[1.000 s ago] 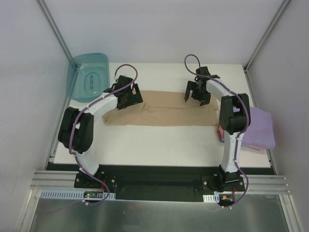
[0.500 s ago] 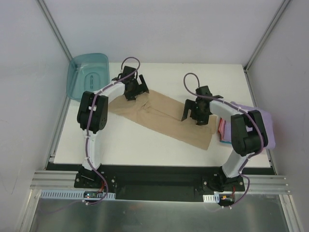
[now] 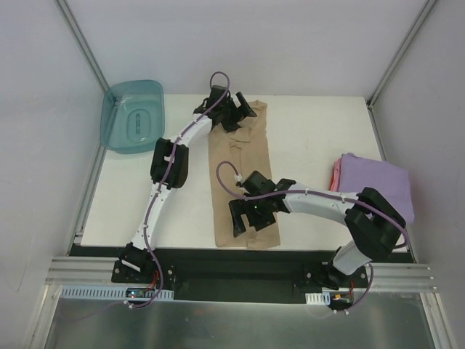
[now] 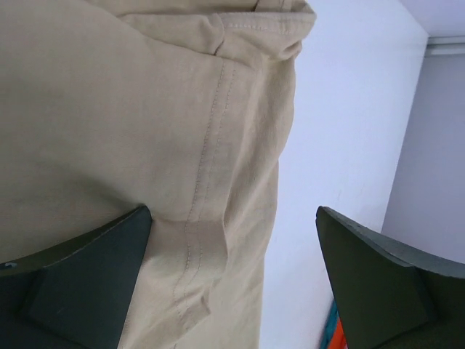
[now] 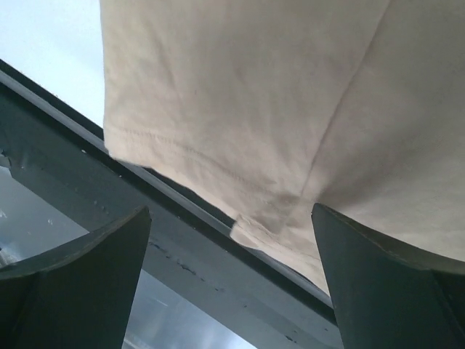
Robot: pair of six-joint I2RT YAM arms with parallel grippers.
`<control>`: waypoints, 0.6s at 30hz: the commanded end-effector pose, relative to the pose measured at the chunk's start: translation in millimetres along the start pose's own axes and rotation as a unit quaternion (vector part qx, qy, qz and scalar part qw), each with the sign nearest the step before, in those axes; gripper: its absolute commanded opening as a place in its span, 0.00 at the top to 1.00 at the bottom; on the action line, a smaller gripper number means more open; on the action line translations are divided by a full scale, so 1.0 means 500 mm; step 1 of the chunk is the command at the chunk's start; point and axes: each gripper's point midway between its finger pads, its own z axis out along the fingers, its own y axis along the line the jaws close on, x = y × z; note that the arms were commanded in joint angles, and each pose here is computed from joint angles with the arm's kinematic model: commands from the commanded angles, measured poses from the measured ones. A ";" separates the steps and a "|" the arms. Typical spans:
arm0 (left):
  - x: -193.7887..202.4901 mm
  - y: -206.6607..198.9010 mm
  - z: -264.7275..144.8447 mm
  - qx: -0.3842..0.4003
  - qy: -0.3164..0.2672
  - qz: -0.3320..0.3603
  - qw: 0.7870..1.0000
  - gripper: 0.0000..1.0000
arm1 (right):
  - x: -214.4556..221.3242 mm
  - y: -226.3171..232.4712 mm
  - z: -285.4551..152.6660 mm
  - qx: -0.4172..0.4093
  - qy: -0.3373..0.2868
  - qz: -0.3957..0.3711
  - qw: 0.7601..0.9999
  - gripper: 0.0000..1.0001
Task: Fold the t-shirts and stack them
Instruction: Rotate the tshirt 90 degrees
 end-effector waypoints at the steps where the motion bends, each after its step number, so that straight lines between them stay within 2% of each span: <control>1: 0.038 0.006 0.061 -0.004 0.009 -0.038 0.999 0.01 | -0.050 0.023 -0.070 -0.007 -0.075 -0.038 0.996 0.03; 6: 0.015 0.010 0.079 0.001 -0.027 -0.023 0.999 0.01 | -0.074 -0.005 -0.133 0.022 -0.167 -0.036 0.985 0.03; 8: 0.015 -0.024 0.078 0.040 -0.017 -0.018 0.999 0.01 | -0.091 -0.004 -0.156 0.017 -0.206 -0.031 0.978 0.03; 11: 0.011 -0.063 0.063 0.058 -0.024 0.006 0.998 0.01 | -0.110 -0.029 -0.204 0.037 -0.269 -0.006 0.962 0.03; 14: 0.001 -0.115 0.022 0.075 -0.031 0.036 0.996 0.01 | -0.119 -0.069 -0.244 0.055 -0.317 0.046 0.946 0.03; 15: -0.008 -0.161 -0.016 0.096 -0.031 0.046 0.994 0.01 | -0.120 -0.083 -0.251 0.063 -0.325 0.059 0.942 0.03; 17: 0.001 -0.184 -0.049 0.104 -0.025 0.066 0.992 0.01 | -0.113 -0.117 -0.264 0.084 -0.328 0.097 0.936 0.03; 18: -0.011 -0.237 -0.103 0.121 -0.036 0.081 0.989 0.01 | -0.110 -0.117 -0.264 0.077 -0.320 0.094 0.939 0.03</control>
